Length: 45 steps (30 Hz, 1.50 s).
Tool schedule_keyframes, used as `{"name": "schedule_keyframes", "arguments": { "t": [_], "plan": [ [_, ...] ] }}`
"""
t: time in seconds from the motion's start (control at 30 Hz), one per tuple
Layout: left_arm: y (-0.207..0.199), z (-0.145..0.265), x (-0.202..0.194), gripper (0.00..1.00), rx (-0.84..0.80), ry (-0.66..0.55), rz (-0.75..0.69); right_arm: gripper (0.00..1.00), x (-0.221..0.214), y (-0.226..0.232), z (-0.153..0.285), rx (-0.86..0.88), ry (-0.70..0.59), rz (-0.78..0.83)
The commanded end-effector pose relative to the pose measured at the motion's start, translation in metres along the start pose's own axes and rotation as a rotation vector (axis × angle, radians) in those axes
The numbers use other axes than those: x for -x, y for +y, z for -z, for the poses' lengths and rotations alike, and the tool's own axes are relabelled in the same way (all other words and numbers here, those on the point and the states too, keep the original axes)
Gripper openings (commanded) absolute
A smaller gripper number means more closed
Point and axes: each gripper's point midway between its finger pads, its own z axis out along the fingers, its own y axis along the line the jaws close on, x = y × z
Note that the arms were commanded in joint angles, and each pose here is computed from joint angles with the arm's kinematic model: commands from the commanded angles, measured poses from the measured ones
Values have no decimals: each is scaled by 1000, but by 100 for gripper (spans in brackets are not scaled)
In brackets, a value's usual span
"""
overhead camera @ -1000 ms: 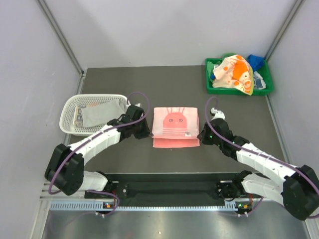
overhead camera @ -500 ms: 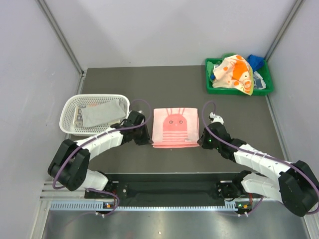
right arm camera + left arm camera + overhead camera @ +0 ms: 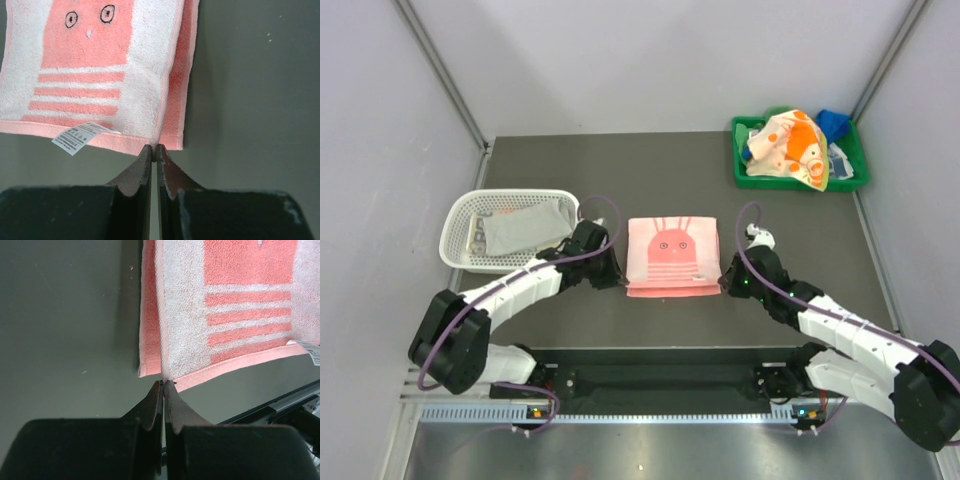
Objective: Fold and stack the towels
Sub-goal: Fold the towel
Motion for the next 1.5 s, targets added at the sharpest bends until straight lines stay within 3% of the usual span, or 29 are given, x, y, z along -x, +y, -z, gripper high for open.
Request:
{"name": "schedule_keyframes", "arguments": {
  "t": [0.0, 0.5, 0.6, 0.63, 0.8, 0.83, 0.93, 1.07, 1.17, 1.23, 1.27, 1.3, 1.37, 1.4, 1.47],
  "plan": [
    [-10, 5, 5, 0, -25, -19, -7, 0, 0, 3, 1, 0, -13, 3],
    [20, -30, -28, 0, 32, 71, -2, 1, -34, -11, -18, -24, 53, -15],
    [21, -30, -29, 4, 35, 76, -2, 7, -32, -11, -17, -26, 47, -12],
    [21, -29, -28, 7, 33, 75, -4, 13, -33, -12, -16, -31, 53, -8],
    [6, -14, -4, 33, 37, 9, -52, 36, -14, -3, -8, -18, 13, -1],
    [6, -9, 2, 34, 60, -11, -60, 41, -8, -3, -5, -26, 3, 11],
    [-14, 5, 37, 35, 55, -101, -84, 45, 22, 4, 3, -30, -57, 32],
    [-43, 9, 84, 33, 14, -203, -95, 41, 72, 23, 5, 1, -134, 40],
    [-71, 0, 122, 29, -51, -251, -112, 36, 93, 38, -20, 28, -120, 54],
    [-70, -24, 133, 29, -60, -227, -116, 32, 105, 53, -34, 85, -109, 69],
    [-89, -25, 145, 27, -130, -234, -159, 31, 120, 66, -39, 115, -123, 77],
    [-83, -46, 144, 27, -125, -191, -162, 30, 111, 70, -57, 140, -68, 88],
    [-85, -60, 155, 26, -163, -186, -179, 28, 132, 94, -71, 230, -107, 92],
    [-94, -72, 155, 26, -247, -158, -189, 26, 118, 95, -92, 262, -37, 89],
    [-100, -80, 161, 26, -323, -137, -177, 20, 129, 111, -109, 321, -44, 85]
  ]
}}
